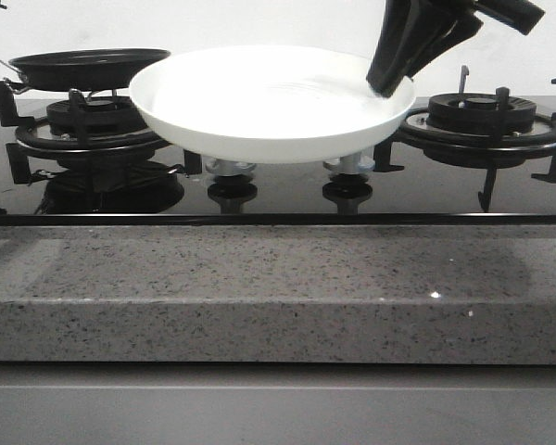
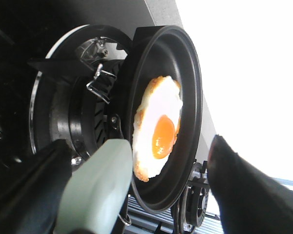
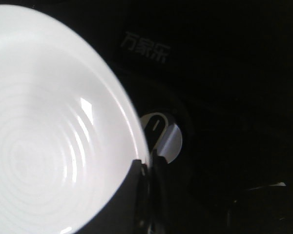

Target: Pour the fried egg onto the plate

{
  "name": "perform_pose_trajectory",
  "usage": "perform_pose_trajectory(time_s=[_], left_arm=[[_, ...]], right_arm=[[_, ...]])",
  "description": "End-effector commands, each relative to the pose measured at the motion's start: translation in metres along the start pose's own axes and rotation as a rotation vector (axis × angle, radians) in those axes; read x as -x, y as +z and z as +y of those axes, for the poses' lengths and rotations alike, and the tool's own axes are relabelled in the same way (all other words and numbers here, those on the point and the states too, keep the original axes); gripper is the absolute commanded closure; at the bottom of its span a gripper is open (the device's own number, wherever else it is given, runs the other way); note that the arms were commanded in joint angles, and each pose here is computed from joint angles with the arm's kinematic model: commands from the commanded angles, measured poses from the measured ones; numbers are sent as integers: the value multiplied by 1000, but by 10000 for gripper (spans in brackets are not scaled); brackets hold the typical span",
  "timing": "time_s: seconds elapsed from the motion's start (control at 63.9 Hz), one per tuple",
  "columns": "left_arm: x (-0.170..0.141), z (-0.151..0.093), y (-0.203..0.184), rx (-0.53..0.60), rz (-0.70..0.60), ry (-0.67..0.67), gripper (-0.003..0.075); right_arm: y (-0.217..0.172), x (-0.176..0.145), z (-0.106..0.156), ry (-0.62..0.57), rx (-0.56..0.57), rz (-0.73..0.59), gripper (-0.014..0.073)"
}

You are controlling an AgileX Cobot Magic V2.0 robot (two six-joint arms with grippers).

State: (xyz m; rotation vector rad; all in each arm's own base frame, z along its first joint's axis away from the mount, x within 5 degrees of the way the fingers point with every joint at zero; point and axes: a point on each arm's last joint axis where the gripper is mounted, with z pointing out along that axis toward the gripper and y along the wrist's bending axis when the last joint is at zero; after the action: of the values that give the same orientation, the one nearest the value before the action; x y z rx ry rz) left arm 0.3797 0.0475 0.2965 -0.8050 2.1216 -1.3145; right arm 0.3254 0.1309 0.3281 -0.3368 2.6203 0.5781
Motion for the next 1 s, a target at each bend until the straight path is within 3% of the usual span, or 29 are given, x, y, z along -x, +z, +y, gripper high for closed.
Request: perform_pose_trajectory(time_s=[0.0,0.391,0.985], left_arm=[[-1,-25,-11,-95,-14,20,169],[0,-22,-7,-104,1,-1,339],[-4,-24,-8,-119,47,50,689]], right_arm=[[-23,8,9,-19,21,-106,654],[-23,8,9,-19,21,-106,654],[-23,8,9,-19,21,-106,654]])
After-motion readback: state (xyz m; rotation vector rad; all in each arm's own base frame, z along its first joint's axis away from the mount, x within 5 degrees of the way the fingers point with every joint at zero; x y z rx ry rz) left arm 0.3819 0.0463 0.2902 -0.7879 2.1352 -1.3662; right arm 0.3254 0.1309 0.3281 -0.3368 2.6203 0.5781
